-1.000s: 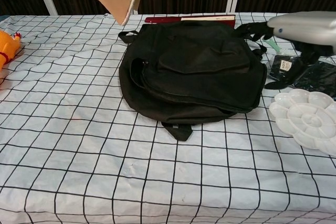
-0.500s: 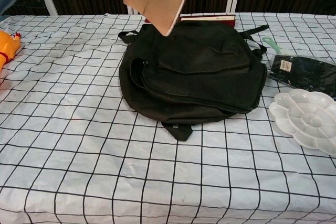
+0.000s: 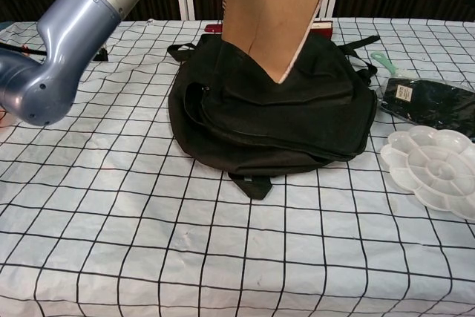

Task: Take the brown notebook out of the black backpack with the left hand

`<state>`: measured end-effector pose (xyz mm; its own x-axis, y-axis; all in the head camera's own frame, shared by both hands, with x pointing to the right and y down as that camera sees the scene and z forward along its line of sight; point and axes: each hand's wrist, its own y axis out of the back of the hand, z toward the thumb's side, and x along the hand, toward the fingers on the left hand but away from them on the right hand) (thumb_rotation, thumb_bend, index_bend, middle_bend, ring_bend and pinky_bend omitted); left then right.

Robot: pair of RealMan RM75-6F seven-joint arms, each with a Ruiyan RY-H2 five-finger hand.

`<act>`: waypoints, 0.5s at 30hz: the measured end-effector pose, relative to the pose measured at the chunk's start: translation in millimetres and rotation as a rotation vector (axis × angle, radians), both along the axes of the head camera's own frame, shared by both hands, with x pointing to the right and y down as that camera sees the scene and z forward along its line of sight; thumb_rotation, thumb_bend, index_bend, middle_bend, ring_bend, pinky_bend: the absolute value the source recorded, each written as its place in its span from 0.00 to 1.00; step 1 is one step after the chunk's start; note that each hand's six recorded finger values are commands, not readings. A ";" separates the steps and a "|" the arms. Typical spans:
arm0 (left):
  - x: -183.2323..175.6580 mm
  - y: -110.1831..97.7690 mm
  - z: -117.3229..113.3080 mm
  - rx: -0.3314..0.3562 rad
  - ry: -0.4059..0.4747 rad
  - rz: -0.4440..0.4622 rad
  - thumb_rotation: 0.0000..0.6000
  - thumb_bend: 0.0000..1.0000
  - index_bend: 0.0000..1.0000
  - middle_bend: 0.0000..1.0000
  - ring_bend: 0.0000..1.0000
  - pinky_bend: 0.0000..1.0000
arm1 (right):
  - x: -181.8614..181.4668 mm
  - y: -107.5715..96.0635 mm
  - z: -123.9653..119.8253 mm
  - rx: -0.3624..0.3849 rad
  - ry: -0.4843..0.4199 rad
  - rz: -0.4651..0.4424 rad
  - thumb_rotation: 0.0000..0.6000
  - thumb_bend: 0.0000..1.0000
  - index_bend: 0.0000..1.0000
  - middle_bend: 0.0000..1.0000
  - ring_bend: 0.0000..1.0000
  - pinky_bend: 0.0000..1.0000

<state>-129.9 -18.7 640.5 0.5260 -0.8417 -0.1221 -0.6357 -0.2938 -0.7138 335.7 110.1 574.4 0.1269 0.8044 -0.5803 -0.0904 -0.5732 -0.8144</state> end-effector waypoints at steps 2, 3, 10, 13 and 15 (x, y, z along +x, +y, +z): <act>-4.0 9.8 4.5 -0.011 0.013 0.021 1.00 0.47 0.57 0.64 0.36 0.36 | -2.0 0.5 0.6 -0.001 -0.002 -0.004 1.00 0.16 0.06 0.06 0.11 0.13; -6.8 14.3 6.2 -0.010 0.011 0.031 1.00 0.46 0.57 0.64 0.35 0.36 | -2.7 0.7 0.9 -0.001 -0.001 -0.006 1.00 0.16 0.06 0.06 0.11 0.13; -34.0 54.3 28.6 -0.064 -0.071 0.179 1.00 0.15 0.39 0.41 0.15 0.15 | -13.6 3.1 4.6 -0.004 -0.004 -0.022 1.00 0.16 0.06 0.06 0.11 0.13; -51.2 59.7 29.6 -0.096 -0.109 0.223 1.00 0.07 0.28 0.27 0.05 0.05 | -15.9 3.5 4.7 0.000 0.001 -0.025 1.00 0.16 0.06 0.06 0.11 0.13; -61.6 60.4 27.2 -0.123 -0.121 0.240 1.00 0.06 0.24 0.22 0.01 0.02 | -16.0 3.4 4.4 0.003 0.000 -0.019 1.00 0.16 0.06 0.06 0.11 0.13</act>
